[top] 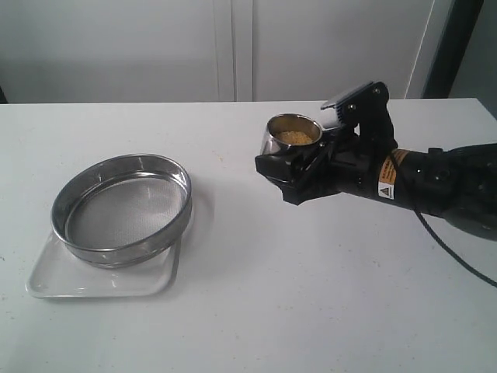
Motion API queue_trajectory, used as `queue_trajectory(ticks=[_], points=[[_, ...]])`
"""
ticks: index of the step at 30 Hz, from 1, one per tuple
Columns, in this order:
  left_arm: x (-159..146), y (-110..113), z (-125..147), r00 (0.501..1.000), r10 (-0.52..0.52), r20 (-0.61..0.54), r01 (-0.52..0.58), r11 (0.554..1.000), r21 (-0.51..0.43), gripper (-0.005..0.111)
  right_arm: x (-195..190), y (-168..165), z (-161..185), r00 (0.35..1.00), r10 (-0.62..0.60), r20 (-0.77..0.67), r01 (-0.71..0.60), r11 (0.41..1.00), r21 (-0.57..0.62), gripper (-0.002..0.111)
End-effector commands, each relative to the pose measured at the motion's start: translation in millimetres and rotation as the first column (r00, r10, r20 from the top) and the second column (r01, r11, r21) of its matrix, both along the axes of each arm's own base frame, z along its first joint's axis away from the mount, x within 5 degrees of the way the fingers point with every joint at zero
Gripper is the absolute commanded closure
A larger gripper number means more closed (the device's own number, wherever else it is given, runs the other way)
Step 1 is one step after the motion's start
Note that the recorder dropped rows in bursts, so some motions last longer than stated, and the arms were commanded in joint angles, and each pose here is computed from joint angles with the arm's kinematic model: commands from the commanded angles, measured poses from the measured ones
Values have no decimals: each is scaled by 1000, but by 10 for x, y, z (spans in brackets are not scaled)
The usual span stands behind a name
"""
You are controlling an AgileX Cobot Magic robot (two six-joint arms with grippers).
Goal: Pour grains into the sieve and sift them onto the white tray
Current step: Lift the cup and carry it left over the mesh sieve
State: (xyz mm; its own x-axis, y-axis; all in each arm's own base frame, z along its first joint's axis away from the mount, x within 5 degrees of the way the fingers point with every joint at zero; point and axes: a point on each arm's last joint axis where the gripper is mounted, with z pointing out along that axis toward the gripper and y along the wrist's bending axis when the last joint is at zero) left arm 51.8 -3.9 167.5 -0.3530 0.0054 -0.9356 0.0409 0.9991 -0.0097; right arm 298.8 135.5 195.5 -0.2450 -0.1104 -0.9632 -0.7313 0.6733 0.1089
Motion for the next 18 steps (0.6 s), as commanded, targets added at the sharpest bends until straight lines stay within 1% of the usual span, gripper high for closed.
queue_trajectory(ticks=[1, 8, 13, 18], points=[[-1, -2, -10, 1000, 0, 1, 0, 1000, -7, 107, 37, 40, 143, 1000, 25, 13, -26, 999, 43, 108], [-1, -2, -10, 1000, 0, 1, 0, 1000, -7, 107, 66, 114, 195, 999, 35, 10, -35, 999, 32, 108], [-1, -2, -10, 1000, 0, 1, 0, 1000, -7, 107, 31, 260, 182, 998, 57, 2, -57, 998, -33, 108], [-1, -2, -10, 1000, 0, 1, 0, 1000, -7, 107, 29, 404, 261, 996, 83, 23, -82, 996, -46, 108]])
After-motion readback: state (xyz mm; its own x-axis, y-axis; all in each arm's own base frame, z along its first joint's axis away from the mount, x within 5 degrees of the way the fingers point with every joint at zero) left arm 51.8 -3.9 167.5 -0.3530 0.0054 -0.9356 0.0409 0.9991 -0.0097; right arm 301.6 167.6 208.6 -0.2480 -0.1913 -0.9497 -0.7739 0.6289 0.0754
